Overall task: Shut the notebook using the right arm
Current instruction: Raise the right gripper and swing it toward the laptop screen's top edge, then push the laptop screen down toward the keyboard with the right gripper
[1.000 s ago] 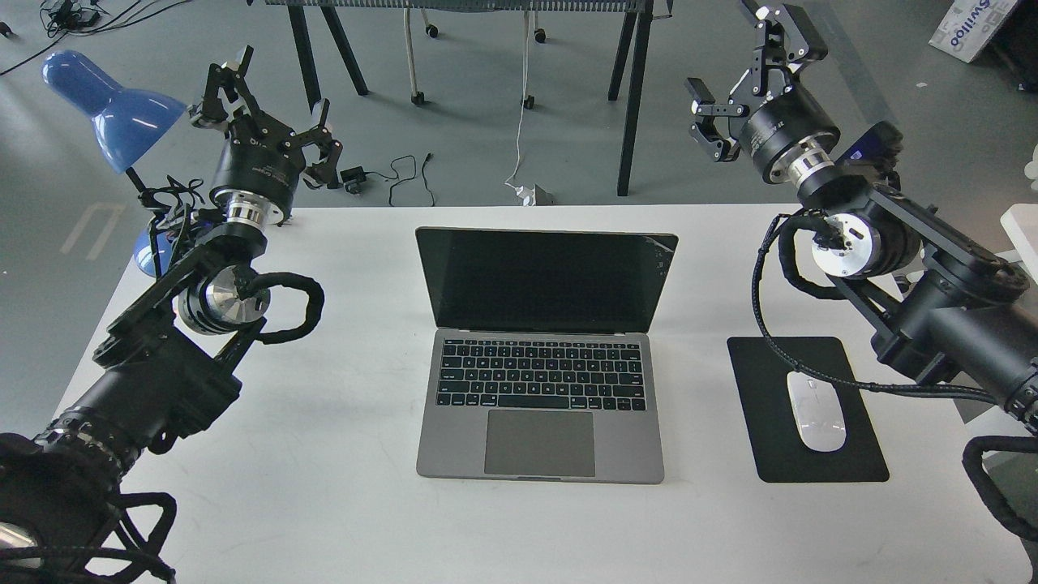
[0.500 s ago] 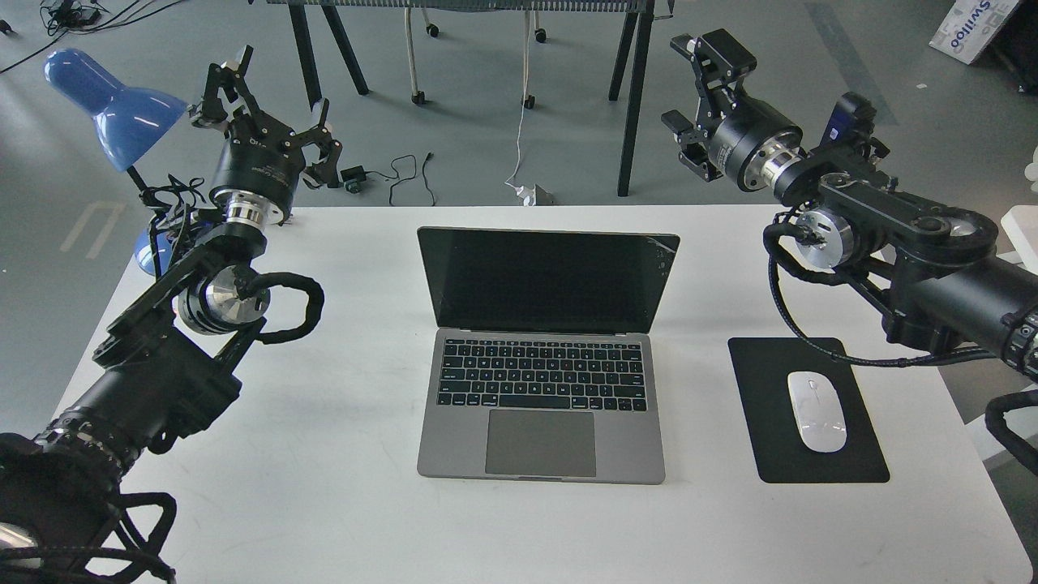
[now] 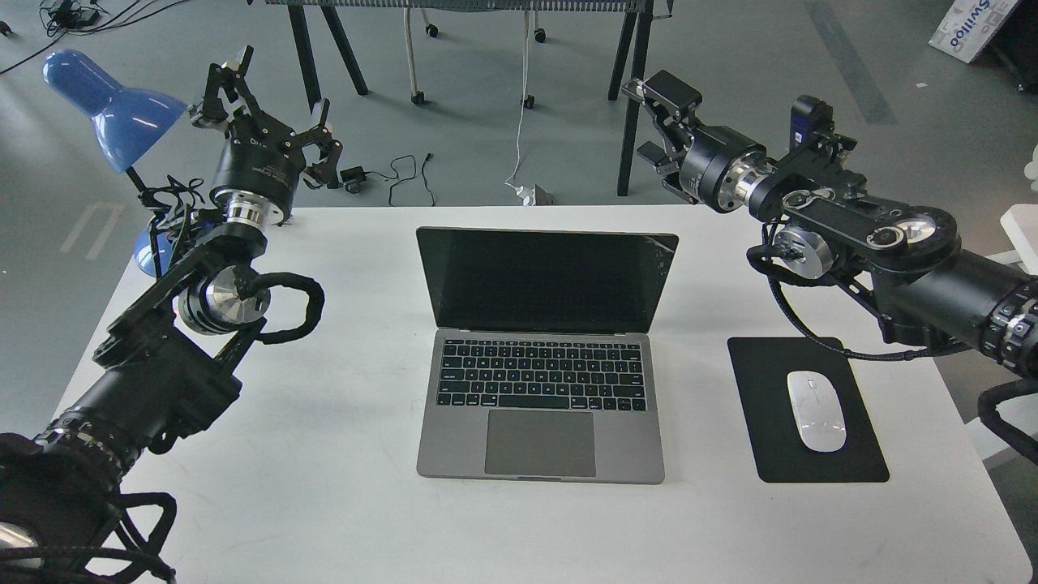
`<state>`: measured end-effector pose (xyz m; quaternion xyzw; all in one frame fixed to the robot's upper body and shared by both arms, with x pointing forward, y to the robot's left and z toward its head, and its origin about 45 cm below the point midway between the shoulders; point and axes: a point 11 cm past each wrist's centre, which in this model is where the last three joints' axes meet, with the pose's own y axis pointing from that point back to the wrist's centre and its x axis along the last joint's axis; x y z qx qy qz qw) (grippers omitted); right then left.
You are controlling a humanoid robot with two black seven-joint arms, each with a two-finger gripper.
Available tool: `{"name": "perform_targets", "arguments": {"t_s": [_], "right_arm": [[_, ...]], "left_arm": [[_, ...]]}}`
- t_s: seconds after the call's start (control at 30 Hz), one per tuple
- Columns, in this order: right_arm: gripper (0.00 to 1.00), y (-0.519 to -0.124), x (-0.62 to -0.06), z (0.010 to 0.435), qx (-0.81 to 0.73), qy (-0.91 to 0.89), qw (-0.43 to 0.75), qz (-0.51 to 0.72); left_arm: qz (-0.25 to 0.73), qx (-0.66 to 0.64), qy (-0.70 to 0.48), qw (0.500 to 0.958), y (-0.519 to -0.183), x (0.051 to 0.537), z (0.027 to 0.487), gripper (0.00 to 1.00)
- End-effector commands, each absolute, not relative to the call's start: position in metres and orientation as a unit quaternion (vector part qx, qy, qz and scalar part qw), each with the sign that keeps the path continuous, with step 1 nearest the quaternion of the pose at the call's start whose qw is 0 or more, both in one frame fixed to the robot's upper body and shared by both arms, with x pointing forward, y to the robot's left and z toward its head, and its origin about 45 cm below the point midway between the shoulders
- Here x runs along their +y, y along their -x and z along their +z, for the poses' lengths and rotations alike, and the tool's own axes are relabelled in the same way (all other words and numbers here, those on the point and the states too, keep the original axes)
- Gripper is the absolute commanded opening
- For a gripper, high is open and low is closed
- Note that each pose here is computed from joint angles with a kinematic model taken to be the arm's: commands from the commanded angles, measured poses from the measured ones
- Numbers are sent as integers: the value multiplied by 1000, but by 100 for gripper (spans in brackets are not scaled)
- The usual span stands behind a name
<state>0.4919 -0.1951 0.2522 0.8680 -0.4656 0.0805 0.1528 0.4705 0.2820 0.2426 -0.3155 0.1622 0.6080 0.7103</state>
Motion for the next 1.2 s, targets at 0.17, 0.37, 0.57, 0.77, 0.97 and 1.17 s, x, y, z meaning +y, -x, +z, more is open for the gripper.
{"name": "perform_targets", "arguments": {"t_s": [0.17,0.37,0.57,0.77,0.97,1.17], "right_arm": [[100,-485,-182,252,-410,-890,174,100],[100,-482,-178,251,-396,-898,171,91],[100,-478,-179,243,-393,-900,173,81],[100,-474,-179,235,-387,-903,172,66],[100,-469,-173,233,-371,-912,167,56],[100,-466,-170,232,-359,-917,166,50]], "left_arm": [[608,162,315,710,-470,282,242,100],[609,162,316,710,-471,283,243,100],[609,163,315,710,-470,282,242,100],[609,163,315,710,-470,282,242,100],[609,163,315,710,-470,282,242,100],[609,163,315,710,-470,282,242,100]]}}
